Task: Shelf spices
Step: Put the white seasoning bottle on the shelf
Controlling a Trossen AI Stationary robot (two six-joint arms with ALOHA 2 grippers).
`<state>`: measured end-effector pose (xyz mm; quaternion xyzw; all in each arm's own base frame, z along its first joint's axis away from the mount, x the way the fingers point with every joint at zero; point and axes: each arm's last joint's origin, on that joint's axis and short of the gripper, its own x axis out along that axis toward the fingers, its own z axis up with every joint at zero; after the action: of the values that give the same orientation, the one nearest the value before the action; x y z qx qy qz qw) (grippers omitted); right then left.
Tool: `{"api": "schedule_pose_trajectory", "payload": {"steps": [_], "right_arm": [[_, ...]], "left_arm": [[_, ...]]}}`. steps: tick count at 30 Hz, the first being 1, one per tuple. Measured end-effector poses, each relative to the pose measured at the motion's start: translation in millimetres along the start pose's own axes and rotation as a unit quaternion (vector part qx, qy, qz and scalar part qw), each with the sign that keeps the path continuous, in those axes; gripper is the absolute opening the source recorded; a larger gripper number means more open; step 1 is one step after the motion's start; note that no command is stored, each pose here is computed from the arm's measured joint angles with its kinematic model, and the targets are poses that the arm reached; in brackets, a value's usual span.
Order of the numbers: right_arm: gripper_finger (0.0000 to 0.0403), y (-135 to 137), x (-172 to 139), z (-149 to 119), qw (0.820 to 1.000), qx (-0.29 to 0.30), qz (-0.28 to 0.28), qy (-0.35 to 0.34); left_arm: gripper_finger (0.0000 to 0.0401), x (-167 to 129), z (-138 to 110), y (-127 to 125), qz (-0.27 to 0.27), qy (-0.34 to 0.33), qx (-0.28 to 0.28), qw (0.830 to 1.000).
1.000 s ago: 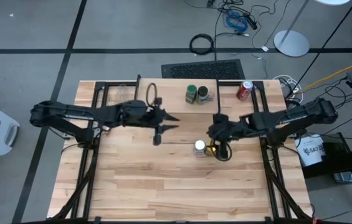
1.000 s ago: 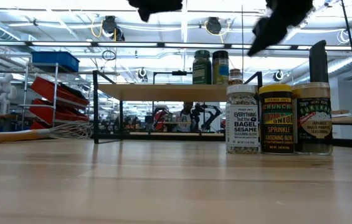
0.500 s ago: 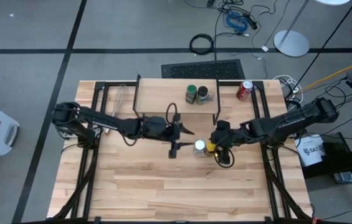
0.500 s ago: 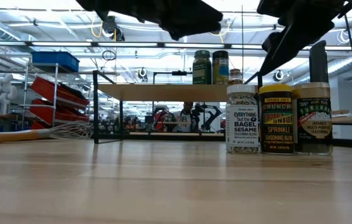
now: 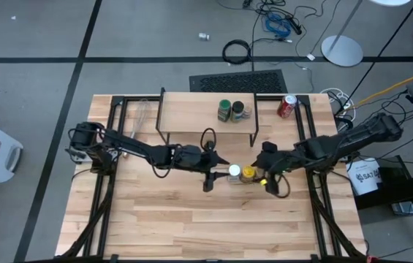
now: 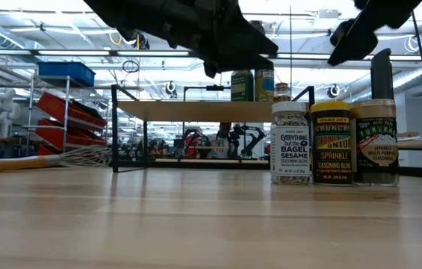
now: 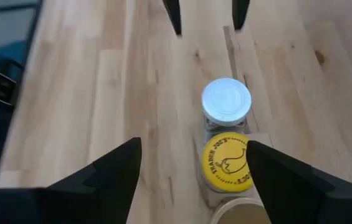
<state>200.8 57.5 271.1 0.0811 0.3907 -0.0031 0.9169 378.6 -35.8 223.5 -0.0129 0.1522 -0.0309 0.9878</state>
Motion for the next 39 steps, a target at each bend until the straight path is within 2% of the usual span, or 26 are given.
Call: {"api": "schedule_pose_trajectory", "payload": {"steps": [8, 15, 24, 31, 39], "right_arm": [[0.0276, 0, -31, -2, 0.998, 0.04, 0.032, -0.046], [0.0276, 1, -38, -4, 0.997, 0.046, 0.041, -0.054], [0.0276, 0, -37, -6, 0.998, 0.039, 0.036, -0.045], [0.0276, 0, -37, -6, 0.998, 0.033, 0.036, -0.045], [0.0276, 0, -37, -6, 0.998, 0.012, 0.031, -0.047]], "left_arm": [[0.027, 8, -7, -9, 0.0, -0.013, 0.002, 1.0], [0.0305, 22, -24, -12, 0.025, -0.003, 0.005, 1.0], [0.0311, 40, -43, -7, 0.053, -0.007, 0.032, 0.998], [0.0312, 55, -54, 7, 0.079, 0.012, 0.029, 0.996], [0.0298, 70, -58, 7, 0.064, 0.015, 0.03, 0.997]]}}
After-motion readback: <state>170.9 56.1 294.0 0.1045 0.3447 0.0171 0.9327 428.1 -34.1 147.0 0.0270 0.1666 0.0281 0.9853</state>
